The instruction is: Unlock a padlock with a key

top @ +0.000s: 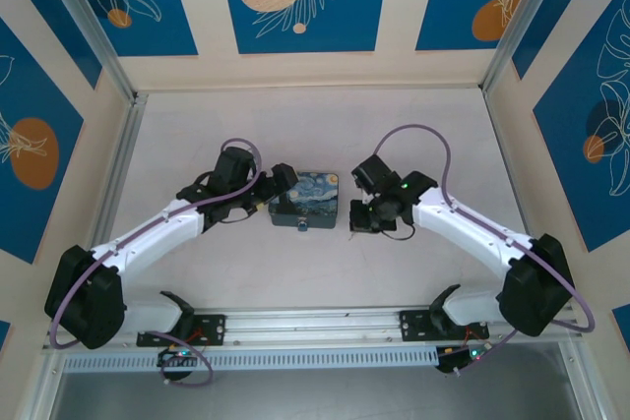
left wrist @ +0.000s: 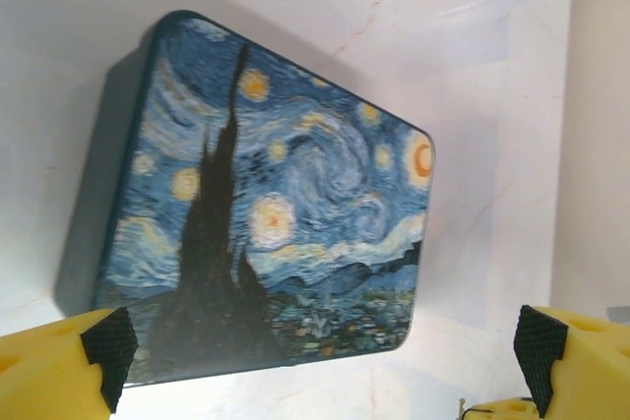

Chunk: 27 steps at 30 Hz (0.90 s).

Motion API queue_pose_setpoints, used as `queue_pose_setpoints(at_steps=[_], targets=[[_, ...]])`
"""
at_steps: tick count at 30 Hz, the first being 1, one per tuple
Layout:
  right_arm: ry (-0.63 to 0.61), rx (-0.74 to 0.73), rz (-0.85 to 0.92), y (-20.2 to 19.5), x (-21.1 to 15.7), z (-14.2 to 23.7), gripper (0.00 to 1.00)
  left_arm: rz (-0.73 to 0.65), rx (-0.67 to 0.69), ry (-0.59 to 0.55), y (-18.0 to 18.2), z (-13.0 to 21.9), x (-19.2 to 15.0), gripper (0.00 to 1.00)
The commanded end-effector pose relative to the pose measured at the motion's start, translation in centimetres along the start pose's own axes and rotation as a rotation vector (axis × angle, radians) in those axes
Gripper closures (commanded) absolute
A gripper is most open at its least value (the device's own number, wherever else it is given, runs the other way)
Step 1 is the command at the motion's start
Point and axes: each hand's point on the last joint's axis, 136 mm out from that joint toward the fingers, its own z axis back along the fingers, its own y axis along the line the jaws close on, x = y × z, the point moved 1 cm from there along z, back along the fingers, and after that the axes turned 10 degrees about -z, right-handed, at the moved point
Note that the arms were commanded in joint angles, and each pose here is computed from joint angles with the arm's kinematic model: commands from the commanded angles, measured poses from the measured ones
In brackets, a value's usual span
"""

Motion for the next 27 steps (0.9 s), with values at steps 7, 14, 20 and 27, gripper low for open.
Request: queue_pose_setpoints(at_steps=[7,14,20,27], targets=[[-0.097,0.332,-0.251,6.2,6.4,5.2,1.0,0.104,-0.322,-0.044,-6.3,0.4,1.5,0.02],[-0.095,0.457,-0.415,8.7,10.1,4.9,1.0,0.09,-0.403,-0.068,-8.1,0.2,1.8,0.15],[-0.058,0.53,-0.48,10.1,11.3,4.0,1.0,0.088,-0.421,-0.072,-8.5,-0.9,1.4,0.29],[-0.044,0.548,-0.531,9.7,11.4,3.3,1.0,0.102,-0.445,-0.095,-8.6,-1.5,1.3,0.47]])
